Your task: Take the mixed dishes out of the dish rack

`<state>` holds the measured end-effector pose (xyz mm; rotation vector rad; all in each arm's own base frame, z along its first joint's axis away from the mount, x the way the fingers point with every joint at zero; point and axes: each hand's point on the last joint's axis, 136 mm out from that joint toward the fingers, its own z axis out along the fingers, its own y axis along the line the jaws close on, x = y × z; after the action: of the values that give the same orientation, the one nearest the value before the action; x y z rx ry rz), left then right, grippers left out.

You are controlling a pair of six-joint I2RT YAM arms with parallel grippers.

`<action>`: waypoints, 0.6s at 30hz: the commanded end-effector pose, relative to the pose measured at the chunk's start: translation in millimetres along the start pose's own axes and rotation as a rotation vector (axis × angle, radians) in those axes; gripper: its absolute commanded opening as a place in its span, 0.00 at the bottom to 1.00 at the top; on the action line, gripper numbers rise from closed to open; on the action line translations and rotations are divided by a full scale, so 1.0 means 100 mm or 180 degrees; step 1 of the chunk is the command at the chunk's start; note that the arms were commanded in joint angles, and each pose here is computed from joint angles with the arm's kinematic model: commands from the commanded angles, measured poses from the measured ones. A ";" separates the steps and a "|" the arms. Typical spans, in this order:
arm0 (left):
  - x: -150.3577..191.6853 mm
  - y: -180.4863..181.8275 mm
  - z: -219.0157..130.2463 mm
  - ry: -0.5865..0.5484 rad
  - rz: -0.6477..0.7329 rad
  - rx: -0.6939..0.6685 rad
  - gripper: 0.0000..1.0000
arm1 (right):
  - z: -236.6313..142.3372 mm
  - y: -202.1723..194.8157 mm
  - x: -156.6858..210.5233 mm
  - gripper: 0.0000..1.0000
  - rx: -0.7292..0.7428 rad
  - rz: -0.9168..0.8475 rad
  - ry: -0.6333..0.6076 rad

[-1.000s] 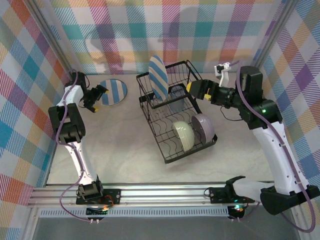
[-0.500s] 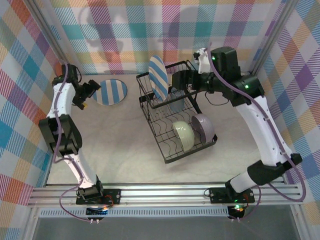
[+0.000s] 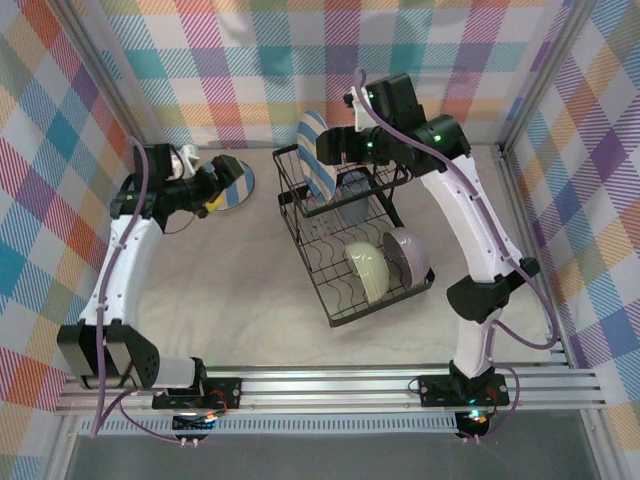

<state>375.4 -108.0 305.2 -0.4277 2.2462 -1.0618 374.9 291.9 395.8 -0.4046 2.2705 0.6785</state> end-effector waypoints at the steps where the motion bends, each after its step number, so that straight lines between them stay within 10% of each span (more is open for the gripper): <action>1: 0.23 -0.49 0.06 0.0084 0.0198 0.0521 1.00 | 0.04 0.00 0.00 0.74 0.0063 -0.0060 0.0003; 18: 0.75 -0.64 0.14 0.0303 0.0260 0.0466 1.00 | 0.44 0.04 0.08 0.39 0.0300 -0.0288 -0.0041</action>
<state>339.1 -192.3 308.2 -0.2473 2.2617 -1.1973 385.3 314.9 364.4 -0.4470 2.2828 0.5584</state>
